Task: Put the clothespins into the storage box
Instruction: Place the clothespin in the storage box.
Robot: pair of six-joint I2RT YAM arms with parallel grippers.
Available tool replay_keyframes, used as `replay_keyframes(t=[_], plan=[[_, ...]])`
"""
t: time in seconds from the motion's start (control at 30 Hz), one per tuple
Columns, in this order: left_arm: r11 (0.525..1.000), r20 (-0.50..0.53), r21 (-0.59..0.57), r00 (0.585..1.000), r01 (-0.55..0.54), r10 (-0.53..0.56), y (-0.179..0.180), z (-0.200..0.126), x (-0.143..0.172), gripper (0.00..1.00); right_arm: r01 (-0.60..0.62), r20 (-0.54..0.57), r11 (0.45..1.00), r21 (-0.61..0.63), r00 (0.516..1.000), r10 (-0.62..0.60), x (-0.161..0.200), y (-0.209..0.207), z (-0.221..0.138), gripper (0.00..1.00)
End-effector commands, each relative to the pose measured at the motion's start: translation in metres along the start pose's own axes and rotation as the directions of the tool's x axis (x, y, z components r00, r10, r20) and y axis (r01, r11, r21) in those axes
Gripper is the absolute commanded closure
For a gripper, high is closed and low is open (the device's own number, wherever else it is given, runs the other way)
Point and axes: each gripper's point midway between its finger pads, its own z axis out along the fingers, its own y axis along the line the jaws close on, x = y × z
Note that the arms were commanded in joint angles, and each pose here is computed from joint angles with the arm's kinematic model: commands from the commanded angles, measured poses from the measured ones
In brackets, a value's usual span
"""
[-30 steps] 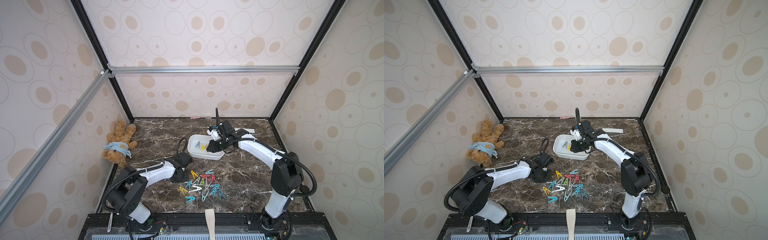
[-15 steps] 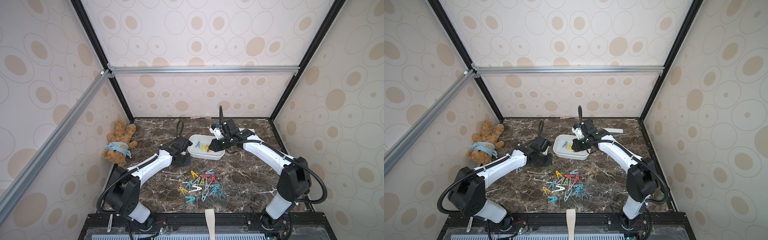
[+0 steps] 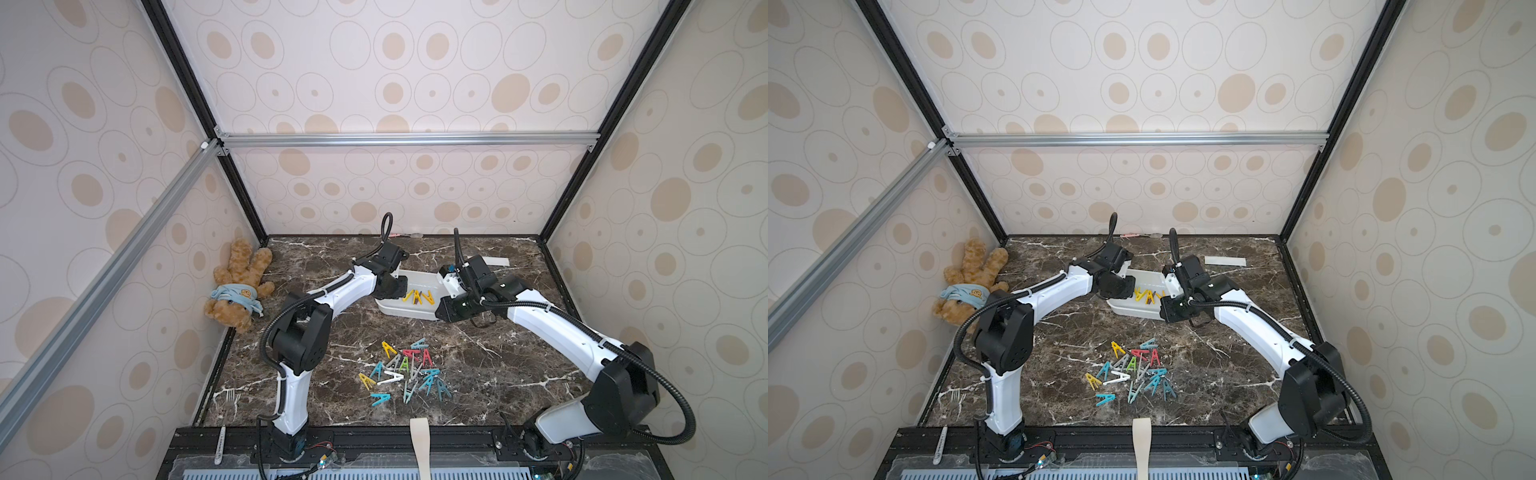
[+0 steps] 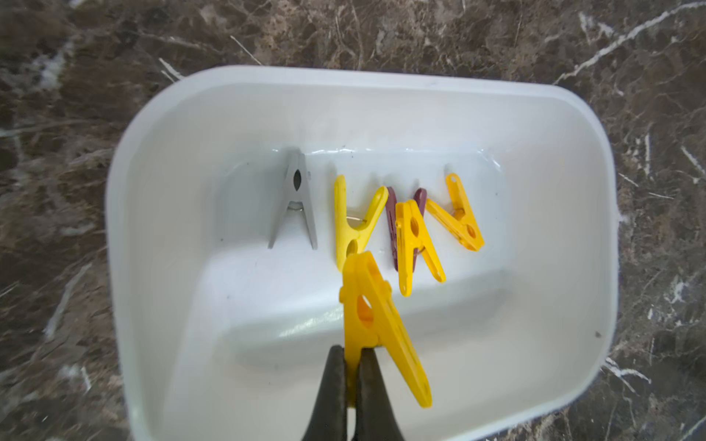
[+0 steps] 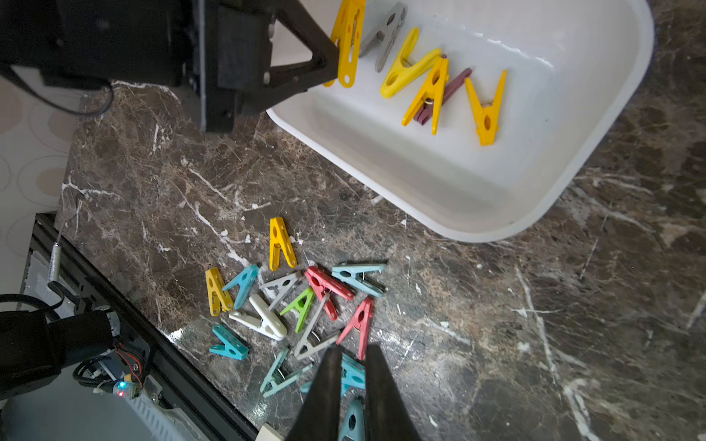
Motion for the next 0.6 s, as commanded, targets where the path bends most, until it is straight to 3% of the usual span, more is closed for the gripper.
replay_keyframes(t=[0.0, 0.1, 0.27, 0.33, 0.57], plan=[[0.999, 0.023, 0.015, 0.999, -0.040, 0.039, -0.005, 0.004, -0.018, 1.00, -0.031, -0.040, 0.999, 0.036, 0.999, 0.032, 0.021, -0.008, 0.000, 0.84], [0.999, 0.017, 0.003, 0.999, -0.038, 0.038, -0.004, 0.012, -0.021, 1.00, -0.043, -0.051, 0.998, 0.039, 0.998, 0.045, 0.029, -0.011, 0.002, 0.84], [0.999, 0.012, -0.005, 0.999, -0.034, 0.034, -0.003, 0.016, -0.023, 0.78, -0.057, -0.063, 0.998, 0.018, 0.996, 0.058, 0.037, -0.010, 0.006, 0.82], [0.999, 0.021, -0.005, 0.999, -0.034, 0.034, -0.004, 0.013, -0.026, 0.75, -0.057, -0.068, 0.998, 0.018, 0.996, 0.058, 0.039, -0.011, 0.007, 0.82], [0.999, 0.063, 0.006, 0.997, -0.037, 0.036, -0.009, -0.009, -0.035, 0.72, -0.053, -0.073, 0.998, 0.021, 0.996, 0.054, 0.045, -0.009, 0.006, 0.81]])
